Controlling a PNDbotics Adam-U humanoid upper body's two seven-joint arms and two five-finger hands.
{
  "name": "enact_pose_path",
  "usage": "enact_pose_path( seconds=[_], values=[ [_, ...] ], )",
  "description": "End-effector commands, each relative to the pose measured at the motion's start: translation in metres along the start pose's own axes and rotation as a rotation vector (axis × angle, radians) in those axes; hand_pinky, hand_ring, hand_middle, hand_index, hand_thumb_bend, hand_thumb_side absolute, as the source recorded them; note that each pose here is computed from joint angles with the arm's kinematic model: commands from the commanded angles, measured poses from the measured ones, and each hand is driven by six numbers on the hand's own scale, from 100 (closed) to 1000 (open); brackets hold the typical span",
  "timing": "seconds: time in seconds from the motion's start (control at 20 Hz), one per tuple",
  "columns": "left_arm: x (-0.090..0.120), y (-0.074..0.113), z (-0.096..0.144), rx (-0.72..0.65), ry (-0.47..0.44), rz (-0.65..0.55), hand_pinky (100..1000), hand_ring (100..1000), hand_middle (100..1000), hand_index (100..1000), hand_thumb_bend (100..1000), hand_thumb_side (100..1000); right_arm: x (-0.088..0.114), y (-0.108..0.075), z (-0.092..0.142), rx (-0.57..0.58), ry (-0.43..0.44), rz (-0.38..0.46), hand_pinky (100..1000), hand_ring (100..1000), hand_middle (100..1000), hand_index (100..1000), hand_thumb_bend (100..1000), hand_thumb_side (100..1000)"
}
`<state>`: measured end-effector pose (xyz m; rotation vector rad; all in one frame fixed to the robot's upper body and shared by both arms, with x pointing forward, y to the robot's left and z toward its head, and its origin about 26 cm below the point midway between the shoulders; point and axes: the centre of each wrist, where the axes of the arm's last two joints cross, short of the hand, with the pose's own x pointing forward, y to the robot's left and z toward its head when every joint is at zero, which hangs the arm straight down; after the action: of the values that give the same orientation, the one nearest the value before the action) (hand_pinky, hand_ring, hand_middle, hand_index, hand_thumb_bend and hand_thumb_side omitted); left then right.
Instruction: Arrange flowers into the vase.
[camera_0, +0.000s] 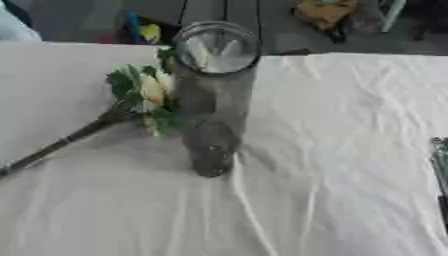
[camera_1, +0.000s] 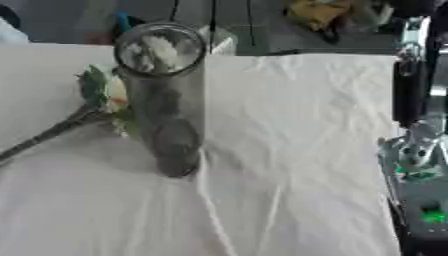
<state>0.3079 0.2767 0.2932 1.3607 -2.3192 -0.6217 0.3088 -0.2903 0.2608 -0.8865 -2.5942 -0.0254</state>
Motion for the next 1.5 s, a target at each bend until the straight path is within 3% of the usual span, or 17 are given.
enact_pose_path(
  seconds=[0.05, 0.6, 0.95, 1.2, 1.5],
  values=[
    [0.005, 0.01, -0.008, -0.07, -0.021, -0.13, 746, 818, 843, 931, 100, 1000, 0.006, -0.003, -0.007, 0.001, -0.036, -0.003, 579, 740, 658, 765, 100, 1000],
    [0.01, 0.019, -0.02, -0.334, 0.004, -0.296, 782, 851, 865, 1000, 100, 1000, 0.006, -0.003, -0.006, 0.009, -0.035, -0.006, 580, 740, 657, 765, 100, 1000],
    [0.013, 0.024, -0.029, -0.512, 0.034, -0.312, 828, 886, 885, 997, 100, 1000, 0.006, -0.003, -0.006, 0.013, -0.033, -0.007, 580, 740, 656, 766, 100, 1000],
    [0.008, 0.017, -0.038, -0.625, 0.056, -0.277, 826, 900, 898, 990, 100, 1000, 0.005, -0.003, -0.004, 0.017, -0.025, -0.008, 580, 741, 656, 766, 100, 1000],
    [0.002, 0.012, -0.044, -0.665, 0.068, -0.273, 826, 901, 899, 1000, 100, 1000, 0.005, -0.003, -0.004, 0.018, -0.024, -0.01, 580, 741, 656, 766, 100, 1000]
  ],
)
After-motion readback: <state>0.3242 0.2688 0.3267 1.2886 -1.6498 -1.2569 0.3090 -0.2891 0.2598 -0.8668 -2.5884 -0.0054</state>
